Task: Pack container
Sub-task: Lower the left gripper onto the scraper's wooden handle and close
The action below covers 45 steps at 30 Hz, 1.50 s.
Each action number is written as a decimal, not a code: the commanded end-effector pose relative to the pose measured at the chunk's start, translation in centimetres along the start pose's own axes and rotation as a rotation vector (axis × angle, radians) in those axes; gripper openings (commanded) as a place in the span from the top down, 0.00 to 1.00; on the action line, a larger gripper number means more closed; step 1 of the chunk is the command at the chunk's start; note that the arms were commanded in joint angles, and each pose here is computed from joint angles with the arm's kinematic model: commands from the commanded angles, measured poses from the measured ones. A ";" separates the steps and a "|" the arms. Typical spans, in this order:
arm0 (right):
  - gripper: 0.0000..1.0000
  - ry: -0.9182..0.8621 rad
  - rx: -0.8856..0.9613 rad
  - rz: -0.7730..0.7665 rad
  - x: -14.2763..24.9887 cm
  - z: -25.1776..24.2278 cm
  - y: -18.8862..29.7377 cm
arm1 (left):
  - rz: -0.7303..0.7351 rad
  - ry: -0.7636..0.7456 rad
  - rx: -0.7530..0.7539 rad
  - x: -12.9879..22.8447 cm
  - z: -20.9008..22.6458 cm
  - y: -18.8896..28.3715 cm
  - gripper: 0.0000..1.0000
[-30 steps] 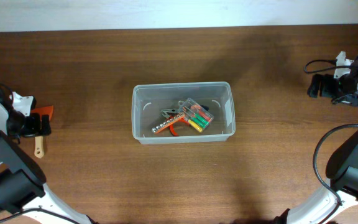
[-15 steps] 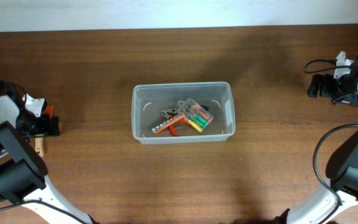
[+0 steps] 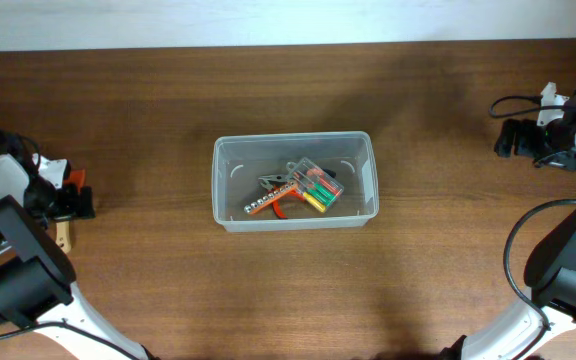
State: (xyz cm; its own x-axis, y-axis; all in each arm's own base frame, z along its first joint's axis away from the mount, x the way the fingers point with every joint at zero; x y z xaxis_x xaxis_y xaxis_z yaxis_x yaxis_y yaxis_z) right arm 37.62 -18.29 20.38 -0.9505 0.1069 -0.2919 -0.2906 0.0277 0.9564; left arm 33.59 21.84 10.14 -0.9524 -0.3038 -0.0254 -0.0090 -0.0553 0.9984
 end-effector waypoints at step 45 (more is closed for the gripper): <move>0.01 -0.006 -0.009 -0.001 0.0 0.0 -0.1 | 0.069 0.070 0.010 0.8 1.7 -2.9 0.01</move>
State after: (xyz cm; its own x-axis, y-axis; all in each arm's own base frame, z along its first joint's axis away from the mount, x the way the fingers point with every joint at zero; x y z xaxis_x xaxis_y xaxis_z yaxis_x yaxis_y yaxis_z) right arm 37.62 -18.29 20.38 -0.9505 0.1066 -0.2919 -0.2906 0.0277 0.9564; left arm 32.55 23.32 9.72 -0.9282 -0.3720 -0.0104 0.0036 -0.0369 0.9993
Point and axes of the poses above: each gripper's point midway between its finger pads, its own y axis back along the fingers, its own z axis along the line the jaws close on, x = y × z, the point moved 10 cm from there along y, back along the fingers, and after that the axes turned 8 degrees about y, right-handed, at the moved point
